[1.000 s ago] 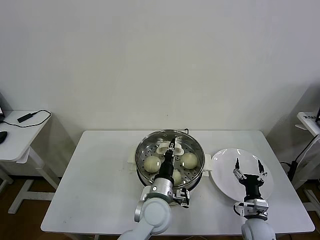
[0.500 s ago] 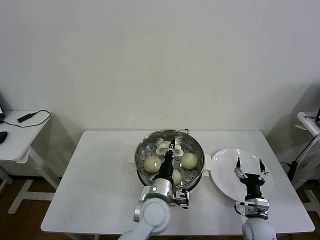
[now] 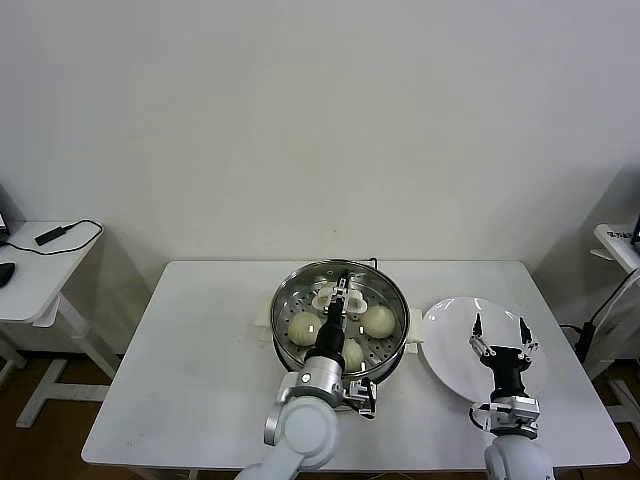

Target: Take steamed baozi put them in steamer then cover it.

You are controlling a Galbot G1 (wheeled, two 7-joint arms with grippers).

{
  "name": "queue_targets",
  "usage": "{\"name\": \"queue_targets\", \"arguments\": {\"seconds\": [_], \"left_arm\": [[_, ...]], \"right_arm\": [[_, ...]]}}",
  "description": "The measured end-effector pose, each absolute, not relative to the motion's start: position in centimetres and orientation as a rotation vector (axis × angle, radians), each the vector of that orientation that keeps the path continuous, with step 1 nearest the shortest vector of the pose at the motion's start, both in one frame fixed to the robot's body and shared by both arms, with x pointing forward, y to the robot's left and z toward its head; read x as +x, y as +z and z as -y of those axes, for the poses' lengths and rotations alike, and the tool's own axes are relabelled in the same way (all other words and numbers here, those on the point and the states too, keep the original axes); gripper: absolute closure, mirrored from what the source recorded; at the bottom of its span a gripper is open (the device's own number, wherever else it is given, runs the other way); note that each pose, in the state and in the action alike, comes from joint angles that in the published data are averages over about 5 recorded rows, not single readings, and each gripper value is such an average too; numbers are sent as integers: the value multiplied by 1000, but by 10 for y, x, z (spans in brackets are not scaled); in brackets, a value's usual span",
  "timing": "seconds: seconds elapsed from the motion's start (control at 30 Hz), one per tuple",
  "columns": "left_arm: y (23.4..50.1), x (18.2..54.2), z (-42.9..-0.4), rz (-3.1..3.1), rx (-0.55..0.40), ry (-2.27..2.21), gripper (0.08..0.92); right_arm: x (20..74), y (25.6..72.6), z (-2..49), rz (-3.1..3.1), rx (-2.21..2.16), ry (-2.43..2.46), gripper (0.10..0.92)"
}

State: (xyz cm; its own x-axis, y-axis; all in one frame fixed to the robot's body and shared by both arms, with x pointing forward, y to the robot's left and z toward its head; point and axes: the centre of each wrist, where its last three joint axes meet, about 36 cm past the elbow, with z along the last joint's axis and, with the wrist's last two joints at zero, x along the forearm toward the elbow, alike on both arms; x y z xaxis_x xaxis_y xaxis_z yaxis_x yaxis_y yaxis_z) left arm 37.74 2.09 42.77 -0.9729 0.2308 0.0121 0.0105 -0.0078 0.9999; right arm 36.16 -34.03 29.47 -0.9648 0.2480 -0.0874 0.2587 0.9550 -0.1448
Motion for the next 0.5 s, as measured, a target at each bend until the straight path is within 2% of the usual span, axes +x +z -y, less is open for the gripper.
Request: {"name": "queue_targets", "arguments": {"seconds": [0.3,0.5], "left_arm": [[436,359,-31,-2106,262,2079,230],[444,344,-46,-2126,274,2055,178]], "right_arm": [[363,291,337,-3045,392,-232,200],[365,292,337,-3041,395,-230,200]]}}
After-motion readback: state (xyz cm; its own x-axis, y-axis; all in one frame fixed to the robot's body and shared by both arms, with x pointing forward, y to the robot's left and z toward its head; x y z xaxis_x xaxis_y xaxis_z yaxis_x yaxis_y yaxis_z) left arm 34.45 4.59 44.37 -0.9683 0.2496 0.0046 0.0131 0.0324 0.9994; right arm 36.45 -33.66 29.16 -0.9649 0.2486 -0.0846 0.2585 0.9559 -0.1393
